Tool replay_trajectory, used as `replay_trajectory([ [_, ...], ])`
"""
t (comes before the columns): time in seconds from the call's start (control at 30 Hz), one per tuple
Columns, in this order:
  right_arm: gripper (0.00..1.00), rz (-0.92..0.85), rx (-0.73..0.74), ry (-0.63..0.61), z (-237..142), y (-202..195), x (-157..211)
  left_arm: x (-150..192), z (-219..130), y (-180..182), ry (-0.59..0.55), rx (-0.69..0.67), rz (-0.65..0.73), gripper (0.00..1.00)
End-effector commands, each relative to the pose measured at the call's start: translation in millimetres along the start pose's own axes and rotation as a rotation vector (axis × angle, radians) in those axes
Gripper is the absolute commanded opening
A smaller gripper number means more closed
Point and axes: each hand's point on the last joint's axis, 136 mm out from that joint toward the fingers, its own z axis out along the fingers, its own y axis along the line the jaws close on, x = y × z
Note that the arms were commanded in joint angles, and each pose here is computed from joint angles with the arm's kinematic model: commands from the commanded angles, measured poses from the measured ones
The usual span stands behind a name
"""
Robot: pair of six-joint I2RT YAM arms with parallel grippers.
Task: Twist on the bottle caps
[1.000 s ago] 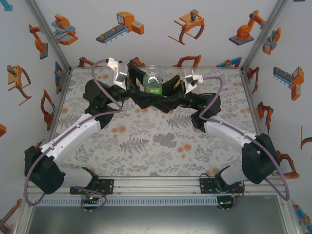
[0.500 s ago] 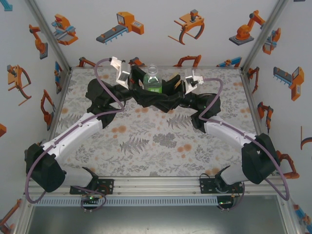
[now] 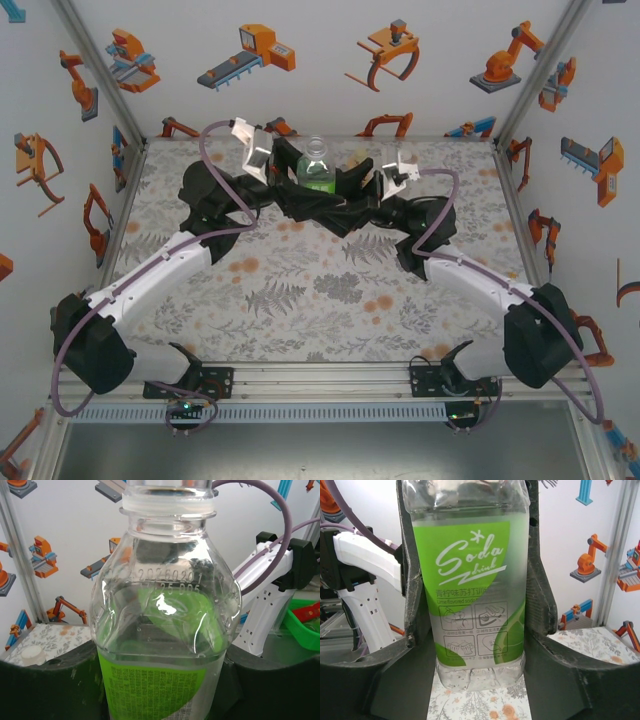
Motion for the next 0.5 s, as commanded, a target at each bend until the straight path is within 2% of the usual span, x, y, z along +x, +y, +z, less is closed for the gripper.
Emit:
replay_trajectory([
  [0.0, 0.61, -0.041, 0.041, 0.007, -5, -2, 2, -27, -5, -9, -0.031, -0.017, 0.098, 0.42],
  [0.13, 0.62, -0.035, 0.079, 0.029, -11, -4, 11, -25, -11, -3, 0.015, -0.066, 0.107, 0.39],
  [0.47, 0.62, 0.048, 0.258, 0.173, -33, -24, 47, -26, -49, 24, 0.132, -0.218, 0.042, 0.19],
])
